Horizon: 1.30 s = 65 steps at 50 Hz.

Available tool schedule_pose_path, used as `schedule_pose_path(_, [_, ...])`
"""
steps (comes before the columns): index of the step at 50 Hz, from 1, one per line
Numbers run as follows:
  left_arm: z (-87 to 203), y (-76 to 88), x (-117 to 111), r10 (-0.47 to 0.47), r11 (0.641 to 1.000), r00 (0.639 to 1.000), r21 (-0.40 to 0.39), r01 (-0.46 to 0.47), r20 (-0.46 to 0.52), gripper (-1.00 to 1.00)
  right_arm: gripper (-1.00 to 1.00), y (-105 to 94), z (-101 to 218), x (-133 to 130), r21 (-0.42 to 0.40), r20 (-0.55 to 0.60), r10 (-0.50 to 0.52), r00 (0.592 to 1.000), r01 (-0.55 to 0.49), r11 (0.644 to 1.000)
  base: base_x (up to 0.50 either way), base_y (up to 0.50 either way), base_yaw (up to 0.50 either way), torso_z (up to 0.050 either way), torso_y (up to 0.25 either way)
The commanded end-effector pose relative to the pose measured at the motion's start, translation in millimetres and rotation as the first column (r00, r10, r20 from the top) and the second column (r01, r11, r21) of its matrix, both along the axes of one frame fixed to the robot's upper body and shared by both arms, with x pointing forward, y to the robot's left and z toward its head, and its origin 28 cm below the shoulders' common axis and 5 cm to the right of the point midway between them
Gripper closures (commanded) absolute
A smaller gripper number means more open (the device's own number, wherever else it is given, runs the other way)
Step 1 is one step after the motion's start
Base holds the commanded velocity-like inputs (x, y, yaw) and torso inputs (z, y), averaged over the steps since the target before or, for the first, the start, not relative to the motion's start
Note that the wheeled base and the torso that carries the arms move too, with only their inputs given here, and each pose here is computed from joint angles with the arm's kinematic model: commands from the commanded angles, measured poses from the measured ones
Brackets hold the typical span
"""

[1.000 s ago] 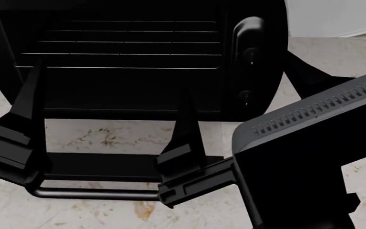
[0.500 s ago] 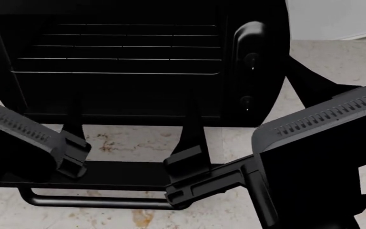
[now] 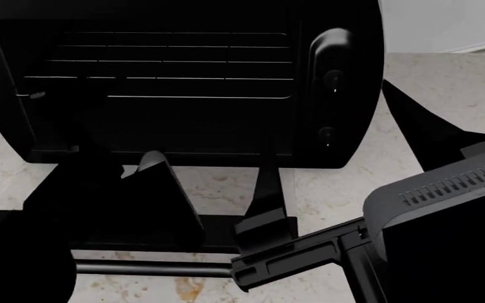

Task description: Fully slide the toaster oven rack0 out.

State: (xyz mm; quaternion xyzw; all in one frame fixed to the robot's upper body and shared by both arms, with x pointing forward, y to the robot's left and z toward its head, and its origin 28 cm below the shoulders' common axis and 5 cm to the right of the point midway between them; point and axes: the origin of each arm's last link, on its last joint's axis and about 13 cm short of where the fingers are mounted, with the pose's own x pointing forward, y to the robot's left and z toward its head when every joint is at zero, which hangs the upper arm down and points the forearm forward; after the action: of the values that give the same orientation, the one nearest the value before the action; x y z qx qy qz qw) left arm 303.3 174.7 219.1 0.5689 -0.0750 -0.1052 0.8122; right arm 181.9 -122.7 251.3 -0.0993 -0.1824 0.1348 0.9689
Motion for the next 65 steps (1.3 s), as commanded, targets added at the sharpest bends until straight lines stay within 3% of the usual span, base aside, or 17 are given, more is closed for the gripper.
schedule_pose_path(1, [-8,2.5,34,0.048,0.984,0.999,0.174,-0.05,0.014,-1.0,-1.0,-1.1,-1,-2,0.009,0.002,0.003,1.0,-0.003,1.0,0.0,0.0,0.0,0.0,0.0])
schedule_pose_path(31, [-47,-5.0,117,0.157,0.956,0.986,0.258,-0.138,-0.056,-1.0,-1.0,-5.5,3,-14,0.014,0.007,-0.006,1.0,0.006,1.0,0.0,0.0,0.0,0.0,0.0])
schedule_pose_path(48, [-57,4.6,115,0.218,0.934,0.969,0.313,-0.173,-0.117,-1.0,-1.0,-3.1,8,-18,0.025,0.018,0.003,1.0,-0.004,1.0,0.0,0.0,0.0,0.0,0.0])
schedule_pose_path(49, [-57,5.0,115,0.217,0.932,0.971,0.316,-0.177,-0.096,1.0,-1.0,-3.1,8,-18,0.024,0.016,0.004,1.0,-0.004,1.0,0.0,0.0,0.0,0.0,0.0])
schedule_pose_path(57, [-41,8.9,121,0.227,0.944,0.973,0.241,-0.227,0.031,1.0,-1.0,-4.7,6,-20,0.035,0.019,0.009,1.0,-0.009,0.999,0.0,0.0,0.0,0.0,0.0])
schedule_pose_path(59, [-43,17.6,120,0.247,0.938,0.967,0.232,-0.256,0.066,1.0,-1.0,-7.2,6,-22,0.042,0.025,0.0,1.0,-0.001,0.999,0.01,0.0,0.0,0.0,0.0])
schedule_pose_path(60, [-41,29.3,114,0.29,0.924,0.954,0.235,-0.301,0.08,1.0,-1.0,-7.8,7,-22,0.046,0.032,-0.001,0.999,-0.001,0.999,0.0,0.0,0.0,0.0,0.0])
schedule_pose_path(65, [-29,21.5,78,0.231,0.933,0.964,0.251,-0.257,0.131,1.0,-1.0,-6.8,8,-22,0.051,0.037,0.007,0.999,-0.009,0.999,0.0,0.0,0.0,0.0,0.0])
